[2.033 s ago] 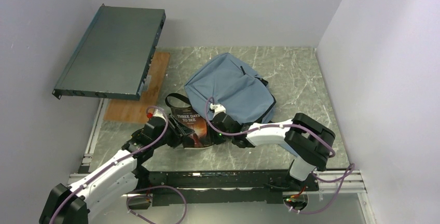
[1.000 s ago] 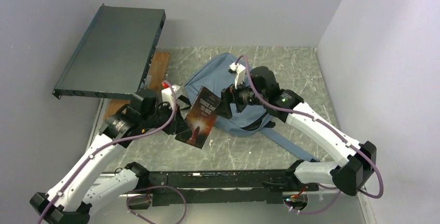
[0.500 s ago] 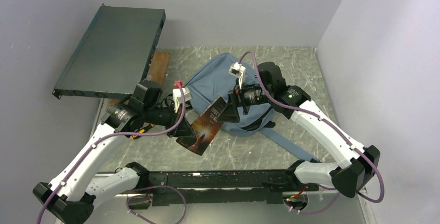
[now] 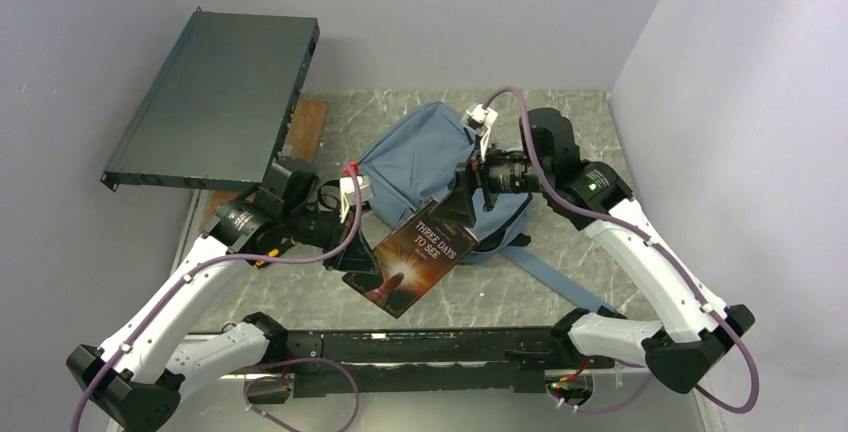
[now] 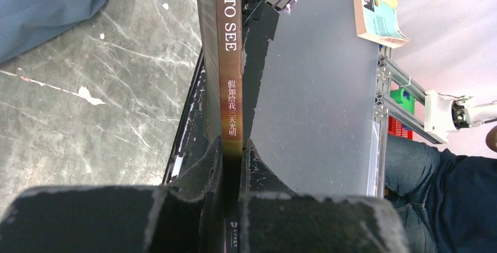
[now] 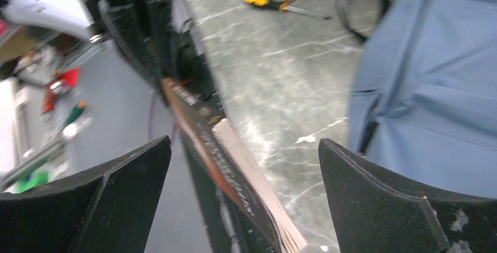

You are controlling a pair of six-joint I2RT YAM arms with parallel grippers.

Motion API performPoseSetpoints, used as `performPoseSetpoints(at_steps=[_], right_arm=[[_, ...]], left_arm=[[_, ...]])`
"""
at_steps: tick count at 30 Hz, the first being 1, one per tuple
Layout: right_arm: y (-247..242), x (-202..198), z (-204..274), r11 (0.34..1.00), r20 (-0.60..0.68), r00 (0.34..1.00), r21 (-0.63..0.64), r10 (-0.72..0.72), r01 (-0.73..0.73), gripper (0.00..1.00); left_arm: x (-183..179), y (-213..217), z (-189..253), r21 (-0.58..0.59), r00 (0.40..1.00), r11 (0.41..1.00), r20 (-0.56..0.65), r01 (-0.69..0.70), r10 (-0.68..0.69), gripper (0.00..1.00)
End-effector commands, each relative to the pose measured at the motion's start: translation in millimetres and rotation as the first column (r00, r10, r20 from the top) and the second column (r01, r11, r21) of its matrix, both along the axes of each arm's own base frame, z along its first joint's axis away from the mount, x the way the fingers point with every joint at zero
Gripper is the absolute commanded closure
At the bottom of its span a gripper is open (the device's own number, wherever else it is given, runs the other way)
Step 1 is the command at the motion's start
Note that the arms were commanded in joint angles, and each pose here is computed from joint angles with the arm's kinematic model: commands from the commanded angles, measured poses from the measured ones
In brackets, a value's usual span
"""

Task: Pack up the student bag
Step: Pick up the book from the center of the board, then place the book in the student bag.

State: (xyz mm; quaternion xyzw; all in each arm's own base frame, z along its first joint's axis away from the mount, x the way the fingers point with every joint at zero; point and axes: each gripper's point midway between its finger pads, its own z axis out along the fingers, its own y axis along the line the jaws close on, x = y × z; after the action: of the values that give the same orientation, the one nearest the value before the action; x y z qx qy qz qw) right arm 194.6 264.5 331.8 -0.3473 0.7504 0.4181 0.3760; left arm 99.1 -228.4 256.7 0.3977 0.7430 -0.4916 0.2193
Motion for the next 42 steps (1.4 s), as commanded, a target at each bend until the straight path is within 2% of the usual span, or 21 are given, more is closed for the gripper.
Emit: performPoseSetpoints(at_steps=[1, 3, 5, 10, 12, 14, 15, 16, 17, 18, 20, 21, 23, 26, 28, 29, 30, 32, 35, 36, 42], right_arm=[[19.6, -53.2, -9.5, 0.939, -0.158, 0.930, 0.146, 0.333, -0.312, 0.02], [22.4, -69.8, -16.7, 0.900, -0.203, 0.885, 0.221, 0.420, -0.376, 0.06], [22.5, -77.6, -20.6, 0.883, -0.211, 0.869, 0.260, 0.447, -0.391, 0.09], [12.4, -99.7, -26.2, 0.846, -0.238, 0.823, 0.290, 0.516, -0.447, 0.31], [10.9, -100.5, -27.3, 0.850, -0.217, 0.835, 0.292, 0.506, -0.439, 0.51], [12.0, -91.7, -28.9, 0.882, -0.223, 0.867, 0.270, 0.446, -0.385, 0.87], [12.8, -82.7, -31.3, 0.908, -0.223, 0.891, 0.242, 0.396, -0.343, 1.00], [11.9, -78.4, -33.3, 0.924, -0.234, 0.902, 0.217, 0.362, -0.314, 1.00], [10.3, -65.8, -38.9, 0.955, -0.229, 0.933, 0.166, 0.279, -0.245, 1.00], [6.3, -53.1, -44.8, 0.978, -0.206, 0.959, 0.110, 0.195, -0.175, 1.00], [-11.0, -18.4, -54.9, 0.998, -0.146, 0.988, -0.010, -0.055, 0.054, 1.00], [-27.3, 1.9, -56.4, 0.975, -0.104, 0.970, -0.070, -0.218, 0.212, 1.00], [-67.2, 31.4, -44.3, 0.867, 0.000, 0.874, -0.129, -0.486, 0.482, 1.00], [-141.2, 48.4, -17.9, 0.600, 0.148, 0.611, -0.112, -0.778, 0.792, 1.00], [-184.7, 47.0, 0.8, 0.415, 0.194, 0.412, -0.026, -0.890, 0.909, 1.00], [-203.0, 43.0, 9.5, 0.336, 0.200, 0.326, 0.017, -0.924, 0.942, 1.00], [-219.3, 37.5, 16.7, 0.268, 0.203, 0.253, 0.050, -0.946, 0.962, 1.00], [-245.2, 26.2, 24.4, 0.163, 0.205, 0.142, 0.088, -0.969, 0.983, 1.00], [-273.7, 11.0, 27.7, 0.047, 0.206, 0.020, 0.125, -0.978, 0.991, 1.00], [-278.3, 6.7, 29.0, 0.036, 0.200, 0.007, 0.138, -0.980, 0.990, 1.00], [-292.8, -21.3, 38.4, 0.042, 0.114, 0.016, 0.228, -0.993, 0.973, 1.00]], left_arm=[[-4.5, -9.7, 25.9, -0.115, 0.993, 0.989, 0.080, 0.096, -0.087, 1.00], [-6.8, -11.3, 26.2, -0.137, 0.990, 0.983, 0.089, 0.118, -0.107, 1.00], [-6.1, -13.3, 26.6, -0.149, 0.993, 0.983, 0.076, 0.105, -0.095, 1.00], [-2.0, -13.8, 30.5, -0.128, 0.993, 0.987, 0.075, 0.101, -0.092, 1.00], [3.3, -16.5, 28.4, -0.132, 0.993, 0.987, 0.086, 0.092, -0.081, 1.00], [11.0, -17.9, 26.6, -0.107, 0.996, 0.992, 0.074, 0.063, -0.055, 1.00], [16.7, -18.6, 26.2, -0.086, 0.997, 0.995, 0.072, 0.042, -0.036, 1.00], [26.4, -17.3, 24.5, -0.046, 0.997, 0.999, 0.075, -0.011, 0.014, 1.00], [44.8, -13.7, 20.1, 0.007, 0.988, 0.994, 0.108, -0.110, 0.109, 0.94], [64.0, -7.8, 14.6, 0.051, 0.966, 0.972, 0.142, -0.227, 0.218, 0.81], [104.6, 15.6, 6.9, 0.125, 0.852, 0.850, 0.206, -0.511, 0.482, 0.57], [112.1, 22.1, 8.4, 0.131, 0.812, 0.807, 0.211, -0.576, 0.545, 0.50], [112.9, 19.6, 19.1, 0.090, 0.794, 0.796, 0.202, -0.598, 0.574, 0.35], [114.6, 6.9, 25.1, -0.002, 0.751, 0.776, 0.251, -0.631, 0.611, 0.24], [115.1, -7.5, 19.6, -0.017, 0.729, 0.765, 0.293, -0.643, 0.619, 0.18], [110.2, -20.4, 18.0, -0.010, 0.747, 0.783, 0.292, -0.622, 0.597, 0.18], [113.1, -28.0, 14.0, 0.011, 0.731, 0.765, 0.305, -0.643, 0.610, 0.17], [105.9, -59.1, 12.3, 0.024, 0.751, 0.787, 0.321, -0.616, 0.577, 0.16], [110.1, -102.0, -1.6, 0.045, 0.736, 0.792, 0.406, -0.608, 0.542, 0.15], [112.2, -116.1, -4.8, 0.048, 0.729, 0.793, 0.431, -0.607, 0.532, 0.14], [132.4, -196.9, -25.1, 0.117, 0.746, 0.812, 0.486, -0.572, 0.455, 0.12]])
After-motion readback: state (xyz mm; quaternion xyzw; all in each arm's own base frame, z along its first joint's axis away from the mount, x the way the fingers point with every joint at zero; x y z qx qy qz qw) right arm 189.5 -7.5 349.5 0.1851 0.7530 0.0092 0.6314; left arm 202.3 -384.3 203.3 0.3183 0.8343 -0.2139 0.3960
